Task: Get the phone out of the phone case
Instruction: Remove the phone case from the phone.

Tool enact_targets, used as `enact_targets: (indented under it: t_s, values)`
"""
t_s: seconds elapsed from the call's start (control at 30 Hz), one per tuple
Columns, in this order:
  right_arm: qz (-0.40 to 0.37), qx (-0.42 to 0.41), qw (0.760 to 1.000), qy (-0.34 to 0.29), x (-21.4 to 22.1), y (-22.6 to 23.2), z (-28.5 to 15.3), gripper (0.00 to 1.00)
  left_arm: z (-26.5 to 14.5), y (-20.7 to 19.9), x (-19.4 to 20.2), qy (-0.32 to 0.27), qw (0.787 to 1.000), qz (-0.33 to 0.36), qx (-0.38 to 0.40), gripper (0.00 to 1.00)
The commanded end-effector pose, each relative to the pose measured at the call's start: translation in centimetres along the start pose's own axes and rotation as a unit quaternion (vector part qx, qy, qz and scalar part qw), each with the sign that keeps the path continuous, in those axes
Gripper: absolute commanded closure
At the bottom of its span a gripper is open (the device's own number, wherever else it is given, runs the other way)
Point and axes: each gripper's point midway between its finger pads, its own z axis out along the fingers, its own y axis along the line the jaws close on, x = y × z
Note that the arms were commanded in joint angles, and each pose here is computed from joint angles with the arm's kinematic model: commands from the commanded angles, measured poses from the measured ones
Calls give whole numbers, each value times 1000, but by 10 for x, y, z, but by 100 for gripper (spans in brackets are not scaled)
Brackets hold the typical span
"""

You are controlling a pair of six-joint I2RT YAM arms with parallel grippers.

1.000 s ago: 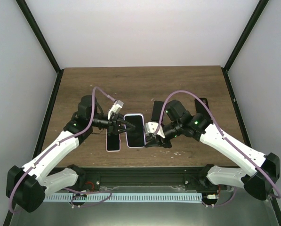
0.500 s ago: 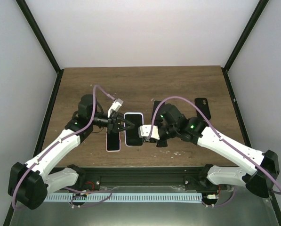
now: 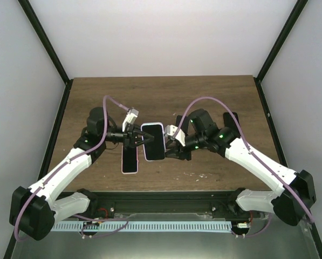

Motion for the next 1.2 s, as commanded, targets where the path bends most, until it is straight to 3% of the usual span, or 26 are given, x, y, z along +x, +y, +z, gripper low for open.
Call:
enact_targets:
  t_s: [0.0,0.23,0.4,0.57,0.73,0.93,1.17]
  values:
    - [-44,-15,992,-118,-77,-8,-15,61,4,-43,10,41,995,-6,94,100]
    - [-25,-63,985,-160,-124,1,-38,42,5,-40,11,41,995,-10,91,100]
    - [-18,-115,975,-191,-158,14,-55,37,6,-38,12,43,995,-15,89,100]
    - [13,-158,967,-201,-164,18,-54,33,8,-36,15,46,995,-15,84,100]
    - [15,-197,958,-208,-168,28,-59,35,12,-29,18,55,995,-27,76,100]
    - [14,-194,959,-207,-166,29,-59,52,13,-24,19,56,996,-30,61,100]
    - [33,-230,946,-226,-171,26,-91,52,14,-17,20,57,997,-33,44,100]
